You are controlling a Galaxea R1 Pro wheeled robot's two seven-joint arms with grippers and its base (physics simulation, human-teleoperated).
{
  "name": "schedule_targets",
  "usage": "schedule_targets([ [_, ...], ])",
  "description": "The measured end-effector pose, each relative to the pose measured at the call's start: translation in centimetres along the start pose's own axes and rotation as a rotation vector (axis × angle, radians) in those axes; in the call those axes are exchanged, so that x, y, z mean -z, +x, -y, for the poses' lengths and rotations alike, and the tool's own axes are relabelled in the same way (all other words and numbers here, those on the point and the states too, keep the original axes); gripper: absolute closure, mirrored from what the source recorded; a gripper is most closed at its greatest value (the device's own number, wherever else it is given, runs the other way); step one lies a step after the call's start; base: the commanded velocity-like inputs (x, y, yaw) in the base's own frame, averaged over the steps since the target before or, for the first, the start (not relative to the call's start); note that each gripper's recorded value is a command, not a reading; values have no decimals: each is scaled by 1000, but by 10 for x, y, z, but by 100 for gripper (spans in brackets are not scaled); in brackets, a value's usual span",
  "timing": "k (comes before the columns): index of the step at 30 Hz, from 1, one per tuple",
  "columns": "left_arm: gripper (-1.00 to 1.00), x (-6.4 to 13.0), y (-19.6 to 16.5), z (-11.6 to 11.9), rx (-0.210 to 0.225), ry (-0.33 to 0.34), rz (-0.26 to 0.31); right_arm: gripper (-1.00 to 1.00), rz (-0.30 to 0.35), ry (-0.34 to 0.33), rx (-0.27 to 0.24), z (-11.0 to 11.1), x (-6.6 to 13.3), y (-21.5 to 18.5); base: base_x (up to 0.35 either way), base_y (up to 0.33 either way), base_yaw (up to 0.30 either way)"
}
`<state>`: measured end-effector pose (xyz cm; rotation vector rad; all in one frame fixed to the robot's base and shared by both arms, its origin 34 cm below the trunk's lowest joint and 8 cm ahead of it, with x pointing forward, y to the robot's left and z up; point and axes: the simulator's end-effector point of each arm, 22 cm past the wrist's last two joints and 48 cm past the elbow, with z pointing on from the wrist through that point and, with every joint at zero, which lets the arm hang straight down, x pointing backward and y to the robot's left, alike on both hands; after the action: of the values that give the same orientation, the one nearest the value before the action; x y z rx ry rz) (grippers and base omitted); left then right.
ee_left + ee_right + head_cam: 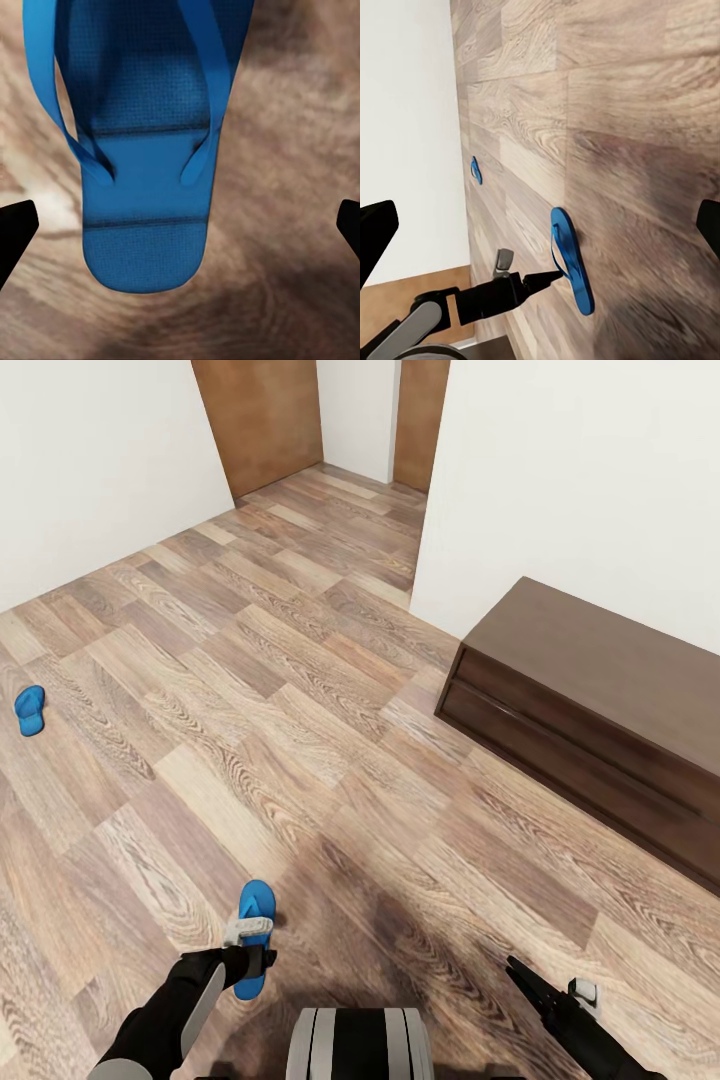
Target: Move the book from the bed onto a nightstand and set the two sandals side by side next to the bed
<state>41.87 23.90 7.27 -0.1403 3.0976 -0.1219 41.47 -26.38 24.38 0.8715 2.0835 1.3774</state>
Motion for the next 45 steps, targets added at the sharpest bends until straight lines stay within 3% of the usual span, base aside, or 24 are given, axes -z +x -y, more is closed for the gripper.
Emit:
schedule_targets([
  [19, -100, 0, -2, -4, -2, -6, 7, -100, 1, -1, -1, 0, 0, 0, 0, 0, 0],
  [29, -100, -12, 11, -8, 0, -11, -23, -100, -9, 29, -26, 16, 2, 7, 0, 0, 0],
  [45, -100, -10, 3, -9, -3, -12, -5, -100, -8, 30, -26, 16, 2, 7, 0, 0, 0],
])
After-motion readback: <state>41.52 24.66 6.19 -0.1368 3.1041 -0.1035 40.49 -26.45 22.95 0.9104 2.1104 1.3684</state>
